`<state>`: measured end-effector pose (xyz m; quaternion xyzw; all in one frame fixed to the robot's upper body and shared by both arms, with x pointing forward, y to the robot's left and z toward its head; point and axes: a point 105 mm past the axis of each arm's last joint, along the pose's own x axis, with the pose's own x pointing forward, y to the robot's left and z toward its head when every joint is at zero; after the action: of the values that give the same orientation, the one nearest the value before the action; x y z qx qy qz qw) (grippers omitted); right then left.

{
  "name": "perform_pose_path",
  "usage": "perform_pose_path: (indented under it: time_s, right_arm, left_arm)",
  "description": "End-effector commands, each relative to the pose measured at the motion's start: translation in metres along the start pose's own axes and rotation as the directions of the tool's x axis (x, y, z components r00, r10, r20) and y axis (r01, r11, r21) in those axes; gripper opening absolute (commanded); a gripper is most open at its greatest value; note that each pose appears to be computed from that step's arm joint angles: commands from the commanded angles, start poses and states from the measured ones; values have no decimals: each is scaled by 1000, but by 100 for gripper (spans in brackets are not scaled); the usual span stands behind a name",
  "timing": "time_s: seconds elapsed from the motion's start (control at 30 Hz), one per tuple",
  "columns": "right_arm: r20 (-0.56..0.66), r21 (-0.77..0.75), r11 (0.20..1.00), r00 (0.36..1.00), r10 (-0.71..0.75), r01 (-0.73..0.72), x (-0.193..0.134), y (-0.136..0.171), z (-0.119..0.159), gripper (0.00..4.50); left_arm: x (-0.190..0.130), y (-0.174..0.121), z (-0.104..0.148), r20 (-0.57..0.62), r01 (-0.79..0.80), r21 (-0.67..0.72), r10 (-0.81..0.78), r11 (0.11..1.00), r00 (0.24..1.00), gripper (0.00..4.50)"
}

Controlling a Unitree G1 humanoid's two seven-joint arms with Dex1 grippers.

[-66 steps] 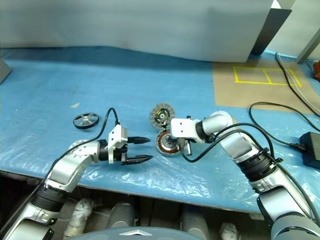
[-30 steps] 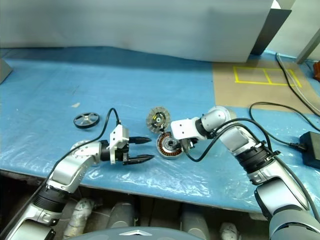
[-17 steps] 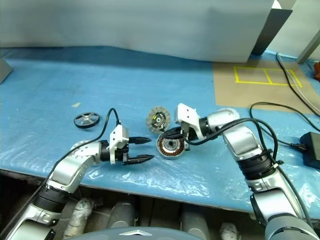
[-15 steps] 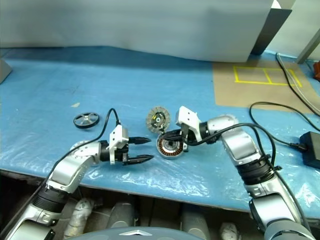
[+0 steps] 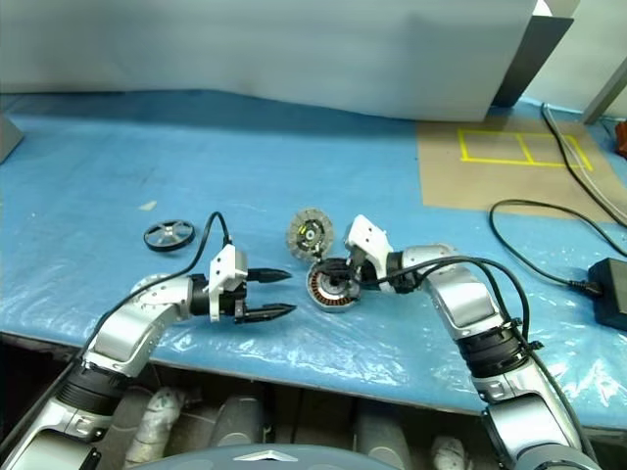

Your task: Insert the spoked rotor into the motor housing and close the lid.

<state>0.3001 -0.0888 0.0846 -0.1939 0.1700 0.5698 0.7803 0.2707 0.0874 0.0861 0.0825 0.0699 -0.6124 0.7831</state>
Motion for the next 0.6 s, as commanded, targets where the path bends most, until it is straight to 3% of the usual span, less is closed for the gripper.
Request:
perform_pose_path:
  time_s: [0.03, 0.2, 0.43, 0.5, 0.6]
  right_arm:
    - [-60, 4, 1000, 998, -8, 9, 5, 1, -18, 1]
    - [27, 34, 999, 999, -22, 21, 4, -3, -1, 1]
    - [290, 176, 983, 957, 1, -54, -7, -4, 52, 1]
    - [245, 149, 987, 969, 19, -57, -4, 1, 47, 1]
    - [13, 55, 998, 1000, -2, 1, 10, 6, 0, 1]
  left_arm:
    - [-1, 0, 13, 30, 10, 36, -11, 999, 999, 328]
    - [-1, 0, 13, 32, 8, 29, -9, 1000, 999, 328]
    - [-2, 0, 13, 32, 13, 28, -14, 1000, 999, 328]
    - [-2, -1, 13, 31, 13, 27, -14, 1000, 999, 328]
    - [-2, -1, 13, 31, 14, 28, -15, 1000, 999, 328]
